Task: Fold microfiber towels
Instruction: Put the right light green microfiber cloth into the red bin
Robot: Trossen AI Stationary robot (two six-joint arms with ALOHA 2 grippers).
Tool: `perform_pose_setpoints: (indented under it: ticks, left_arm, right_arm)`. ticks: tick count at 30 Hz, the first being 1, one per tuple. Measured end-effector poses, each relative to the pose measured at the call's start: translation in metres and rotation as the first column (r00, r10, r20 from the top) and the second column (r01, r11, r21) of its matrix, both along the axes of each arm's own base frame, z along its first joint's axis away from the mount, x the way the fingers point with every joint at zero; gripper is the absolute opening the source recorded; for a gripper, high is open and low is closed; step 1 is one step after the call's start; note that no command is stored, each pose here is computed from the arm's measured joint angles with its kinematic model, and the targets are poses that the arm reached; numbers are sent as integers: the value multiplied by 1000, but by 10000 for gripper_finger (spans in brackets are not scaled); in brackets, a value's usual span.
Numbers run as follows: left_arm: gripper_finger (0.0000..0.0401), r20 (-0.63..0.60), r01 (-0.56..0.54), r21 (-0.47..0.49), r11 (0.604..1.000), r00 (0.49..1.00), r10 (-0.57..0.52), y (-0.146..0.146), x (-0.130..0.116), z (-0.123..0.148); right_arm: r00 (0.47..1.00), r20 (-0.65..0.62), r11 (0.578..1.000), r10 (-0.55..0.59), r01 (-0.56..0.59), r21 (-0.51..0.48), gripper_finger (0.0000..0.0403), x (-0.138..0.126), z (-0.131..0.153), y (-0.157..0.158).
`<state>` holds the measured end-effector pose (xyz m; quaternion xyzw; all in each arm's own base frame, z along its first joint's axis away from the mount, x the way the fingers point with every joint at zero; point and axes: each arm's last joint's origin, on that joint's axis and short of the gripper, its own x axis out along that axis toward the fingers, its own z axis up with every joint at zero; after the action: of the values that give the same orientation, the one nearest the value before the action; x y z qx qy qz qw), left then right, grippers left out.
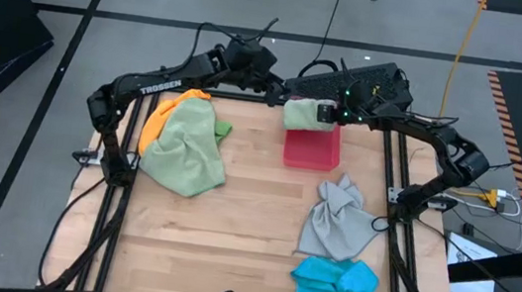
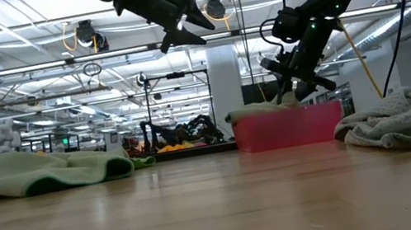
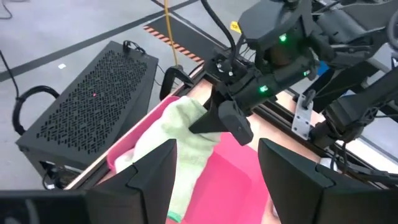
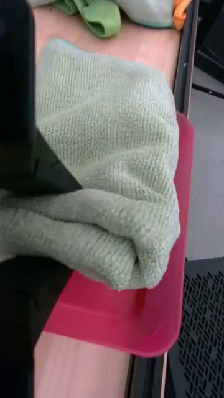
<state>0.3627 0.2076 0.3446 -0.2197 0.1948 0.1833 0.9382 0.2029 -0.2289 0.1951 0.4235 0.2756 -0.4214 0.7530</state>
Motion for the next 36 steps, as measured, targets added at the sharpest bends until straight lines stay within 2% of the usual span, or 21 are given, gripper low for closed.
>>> perform_pose_setpoints:
  ticks: [7, 10, 13, 17, 22, 28, 32, 36]
  left_arm:
    - [227, -14, 25, -18, 1000, 1000, -25, -2, 23, -25]
    - [227, -27, 29, -36, 999, 999, -30, -3, 29, -35]
    - [227, -28, 20, -54, 998, 999, -22, -4, 33, -39]
    - [227, -33, 3, -48, 999, 999, -5, -3, 32, -39]
    - [227, -34, -15, -51, 999, 999, 14, -1, 23, -29]
    - [227, -117, -37, -75, 997, 993, 28, -2, 8, -25]
    - [227, -156, -33, -76, 997, 988, 21, -4, 1, -22]
    - [227, -186, -39, -86, 996, 982, 23, -7, -6, -19]
  right_arm:
    - [999, -42, 1000, 6, -6, 11, 261, -3, 15, -8]
    - [998, -65, 1000, 15, -14, 20, 298, -4, 23, -9]
    - [996, -76, 998, 39, -35, 50, 318, -6, 23, -9]
    - [995, -49, 994, 87, -84, 67, 321, -8, 26, -7]
    - [982, 100, 984, 163, -169, 54, 282, 6, 40, 2]
    - [959, 142, 968, 247, -249, -2, 189, 25, 46, 11]
    - [951, 140, 961, 275, -278, 3, 118, 35, 31, 5]
    - [946, 123, 950, 299, -308, 56, 52, 39, 6, -5]
